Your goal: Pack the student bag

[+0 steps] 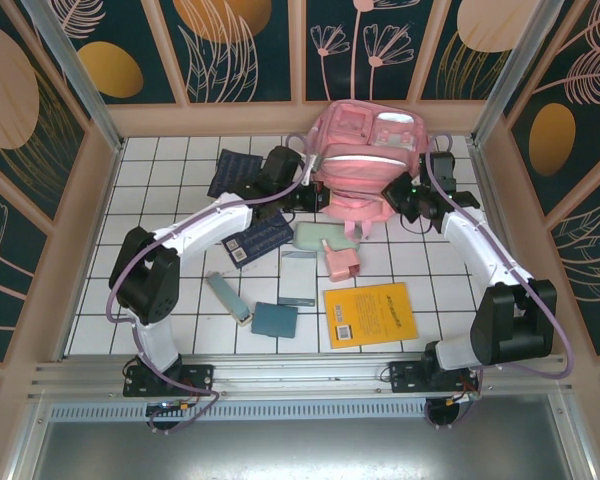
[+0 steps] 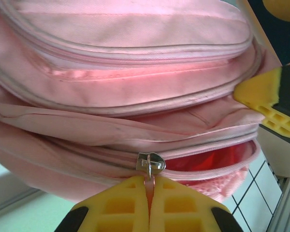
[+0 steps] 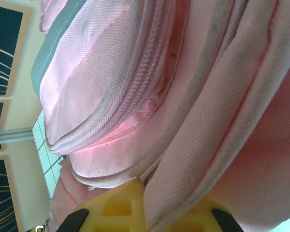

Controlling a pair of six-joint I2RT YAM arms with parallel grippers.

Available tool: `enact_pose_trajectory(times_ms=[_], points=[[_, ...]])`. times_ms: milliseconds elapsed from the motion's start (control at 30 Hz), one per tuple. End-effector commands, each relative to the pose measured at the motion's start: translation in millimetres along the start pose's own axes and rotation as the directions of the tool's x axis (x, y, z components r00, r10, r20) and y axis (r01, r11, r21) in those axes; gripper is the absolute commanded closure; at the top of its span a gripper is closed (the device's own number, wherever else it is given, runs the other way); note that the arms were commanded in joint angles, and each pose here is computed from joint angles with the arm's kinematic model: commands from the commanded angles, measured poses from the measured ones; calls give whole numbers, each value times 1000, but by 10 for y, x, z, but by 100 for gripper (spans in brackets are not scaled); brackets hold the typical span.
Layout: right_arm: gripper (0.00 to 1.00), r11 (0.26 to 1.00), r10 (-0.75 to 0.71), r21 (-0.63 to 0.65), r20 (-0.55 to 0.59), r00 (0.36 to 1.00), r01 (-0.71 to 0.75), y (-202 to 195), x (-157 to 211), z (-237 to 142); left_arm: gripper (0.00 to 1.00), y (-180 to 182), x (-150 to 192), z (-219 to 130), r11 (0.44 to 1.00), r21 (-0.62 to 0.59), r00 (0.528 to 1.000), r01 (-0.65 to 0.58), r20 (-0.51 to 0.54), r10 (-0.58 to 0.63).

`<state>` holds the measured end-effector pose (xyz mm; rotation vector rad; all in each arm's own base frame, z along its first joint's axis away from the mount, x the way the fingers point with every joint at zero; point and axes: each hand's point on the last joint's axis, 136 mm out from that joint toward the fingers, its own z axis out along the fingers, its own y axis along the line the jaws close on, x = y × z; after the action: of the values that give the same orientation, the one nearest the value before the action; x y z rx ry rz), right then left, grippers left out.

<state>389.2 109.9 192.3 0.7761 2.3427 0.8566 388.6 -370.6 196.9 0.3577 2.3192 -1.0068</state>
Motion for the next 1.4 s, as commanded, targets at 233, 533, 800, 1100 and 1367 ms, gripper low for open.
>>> enact_pose_trajectory(times_ms=[233,533,800,1100,1367], points=[[100,996,-92,19,112,989,90,24,-270,-269,94,423,-390,73,999,-35,996,41,77,-39],[100,996,-88,36,141,986,84,-48,-335,-341,94,589,-410,6,997,-62,994,54,94,-48],[100,997,-81,26,159,984,78,-27,-381,-407,95,805,-377,53,993,-89,993,83,90,-75],[100,996,-84,26,157,984,81,-50,-377,-428,95,808,-466,109,994,-68,992,87,93,-80],[100,995,-68,-63,95,993,75,107,-368,-284,100,529,-503,-153,996,18,987,91,130,-93]])
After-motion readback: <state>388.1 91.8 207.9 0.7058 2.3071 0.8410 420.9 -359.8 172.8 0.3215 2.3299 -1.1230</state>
